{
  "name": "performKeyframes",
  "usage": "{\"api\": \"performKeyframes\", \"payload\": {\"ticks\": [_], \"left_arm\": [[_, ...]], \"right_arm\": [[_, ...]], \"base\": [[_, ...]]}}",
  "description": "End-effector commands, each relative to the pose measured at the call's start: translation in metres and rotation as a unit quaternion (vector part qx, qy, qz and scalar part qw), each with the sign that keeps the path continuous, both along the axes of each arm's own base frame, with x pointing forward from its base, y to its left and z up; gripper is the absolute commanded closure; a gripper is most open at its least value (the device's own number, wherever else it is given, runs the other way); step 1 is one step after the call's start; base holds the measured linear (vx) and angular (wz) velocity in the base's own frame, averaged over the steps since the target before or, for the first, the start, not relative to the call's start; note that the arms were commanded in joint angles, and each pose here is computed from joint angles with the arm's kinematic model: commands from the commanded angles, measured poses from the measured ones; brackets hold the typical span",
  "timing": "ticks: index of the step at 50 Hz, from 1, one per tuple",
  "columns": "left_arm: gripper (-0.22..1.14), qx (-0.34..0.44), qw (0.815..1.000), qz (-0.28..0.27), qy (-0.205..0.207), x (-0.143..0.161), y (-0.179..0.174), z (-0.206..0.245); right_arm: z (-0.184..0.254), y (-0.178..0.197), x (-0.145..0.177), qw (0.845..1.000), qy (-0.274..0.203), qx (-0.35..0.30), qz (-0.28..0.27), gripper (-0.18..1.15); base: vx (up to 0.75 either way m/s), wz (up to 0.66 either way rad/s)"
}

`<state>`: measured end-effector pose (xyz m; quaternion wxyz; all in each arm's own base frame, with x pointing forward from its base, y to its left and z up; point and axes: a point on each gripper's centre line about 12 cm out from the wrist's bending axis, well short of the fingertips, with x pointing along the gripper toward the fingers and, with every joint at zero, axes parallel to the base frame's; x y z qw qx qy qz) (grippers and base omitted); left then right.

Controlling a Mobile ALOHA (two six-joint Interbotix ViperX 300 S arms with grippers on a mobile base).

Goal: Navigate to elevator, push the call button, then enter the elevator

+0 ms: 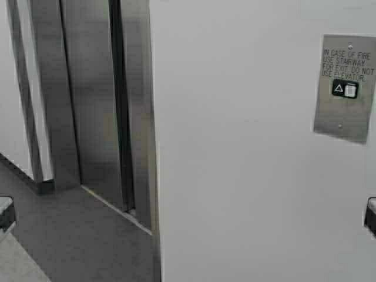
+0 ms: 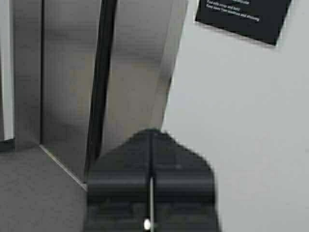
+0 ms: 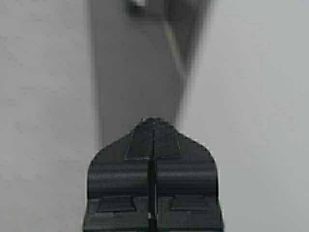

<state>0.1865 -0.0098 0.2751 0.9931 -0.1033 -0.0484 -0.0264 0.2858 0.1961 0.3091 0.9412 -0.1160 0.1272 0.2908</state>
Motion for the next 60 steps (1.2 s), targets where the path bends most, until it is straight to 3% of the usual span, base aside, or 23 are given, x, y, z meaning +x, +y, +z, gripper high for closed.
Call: {"api": "performKeyframes", "payload": {"ticks": [1,31,60], "left_arm": [[0.89,0.002,1.0,0.001,-0.007,0.002,0.0,0.003],[0.89,0.013,1.0,0.002,-0.013,0.002,0.0,0.004],[0.89,0.014,1.0,0.002,-0.018,0.001,0.0,0.005]], "right_arm": [[0.003,0.011,-0.006,0.998,-0.009,0.049,0.04,0.91],[-0.026,0.002,0.017,0.998,0.013,0.055,0.033,0.91],[-0.036,0.004,0.01,0.997,0.017,0.062,0.051,0.91]], "base": [[-0.01,0.08],[0.04,0.23],[0.14,0.69]]}}
